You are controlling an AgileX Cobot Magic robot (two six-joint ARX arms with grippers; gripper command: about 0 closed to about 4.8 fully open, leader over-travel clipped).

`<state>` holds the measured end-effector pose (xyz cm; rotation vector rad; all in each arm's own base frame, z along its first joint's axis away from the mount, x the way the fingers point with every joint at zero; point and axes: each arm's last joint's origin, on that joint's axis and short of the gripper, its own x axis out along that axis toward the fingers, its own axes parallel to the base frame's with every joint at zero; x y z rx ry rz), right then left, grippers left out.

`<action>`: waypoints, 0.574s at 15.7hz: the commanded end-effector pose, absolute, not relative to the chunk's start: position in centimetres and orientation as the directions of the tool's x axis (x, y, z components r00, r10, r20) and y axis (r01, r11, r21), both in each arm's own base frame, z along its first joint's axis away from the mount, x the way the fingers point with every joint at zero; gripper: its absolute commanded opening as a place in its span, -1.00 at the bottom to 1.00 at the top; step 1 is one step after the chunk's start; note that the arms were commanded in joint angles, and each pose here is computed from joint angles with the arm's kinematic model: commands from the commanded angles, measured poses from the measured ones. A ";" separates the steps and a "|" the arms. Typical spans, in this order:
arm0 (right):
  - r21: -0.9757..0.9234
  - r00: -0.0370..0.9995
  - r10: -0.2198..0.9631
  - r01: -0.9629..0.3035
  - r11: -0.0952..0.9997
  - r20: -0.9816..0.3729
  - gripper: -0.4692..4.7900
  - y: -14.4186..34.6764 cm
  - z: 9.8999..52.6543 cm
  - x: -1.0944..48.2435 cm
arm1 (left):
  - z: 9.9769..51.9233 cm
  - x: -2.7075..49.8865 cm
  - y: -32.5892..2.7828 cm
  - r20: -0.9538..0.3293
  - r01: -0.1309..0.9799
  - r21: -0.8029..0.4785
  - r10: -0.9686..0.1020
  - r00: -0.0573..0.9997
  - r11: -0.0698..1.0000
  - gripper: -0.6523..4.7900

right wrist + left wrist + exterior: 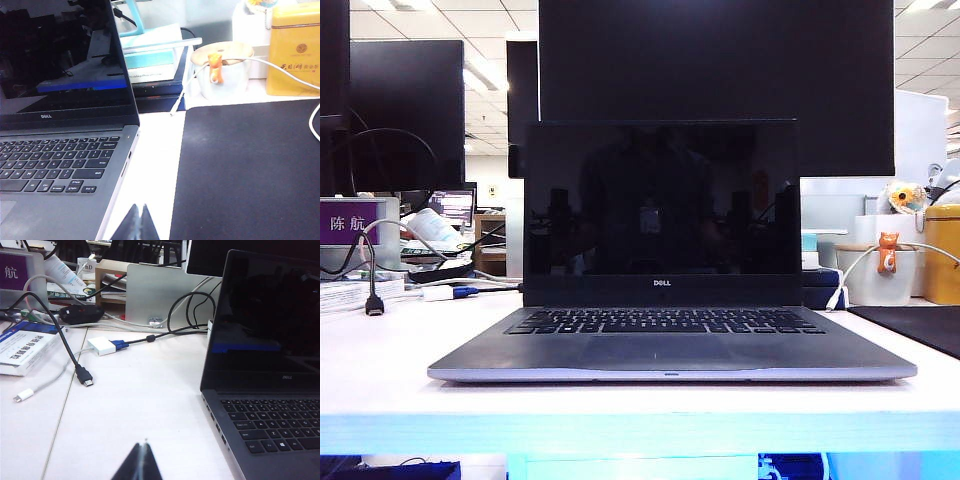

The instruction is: Close the lid of the gray laptop.

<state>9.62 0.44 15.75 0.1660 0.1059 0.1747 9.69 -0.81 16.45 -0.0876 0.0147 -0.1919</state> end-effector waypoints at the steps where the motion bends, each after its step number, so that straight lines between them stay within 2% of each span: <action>1: 0.174 0.980 0.191 -0.178 0.969 -0.061 -0.83 0.5 16.0 9.6 | 17.7 9.6 -0.9 0.120 0.249 -0.204 -0.228 0.966 0.947 -0.78; 2: 0.207 0.980 0.193 -0.180 0.962 -0.043 -0.83 0.5 16.2 9.6 | 18.2 9.5 -1.1 0.166 0.324 -0.207 -0.293 0.942 0.923 -0.78; 3: 0.218 0.980 0.199 -0.189 0.958 -0.026 -0.83 0.5 16.3 9.6 | 18.3 9.4 -1.2 0.167 0.351 -0.210 -0.321 0.932 0.912 -0.78; 6: 0.220 0.973 0.230 -0.222 0.950 -0.012 -0.83 0.6 16.5 9.6 | 18.0 9.4 -1.1 0.066 0.302 -0.250 -0.295 0.953 0.920 -0.78; 9: 0.304 0.967 0.254 -0.239 0.922 -0.010 -0.83 0.7 16.6 9.6 | 19.4 8.9 -0.9 0.037 0.230 -0.207 -0.227 0.973 0.951 -0.78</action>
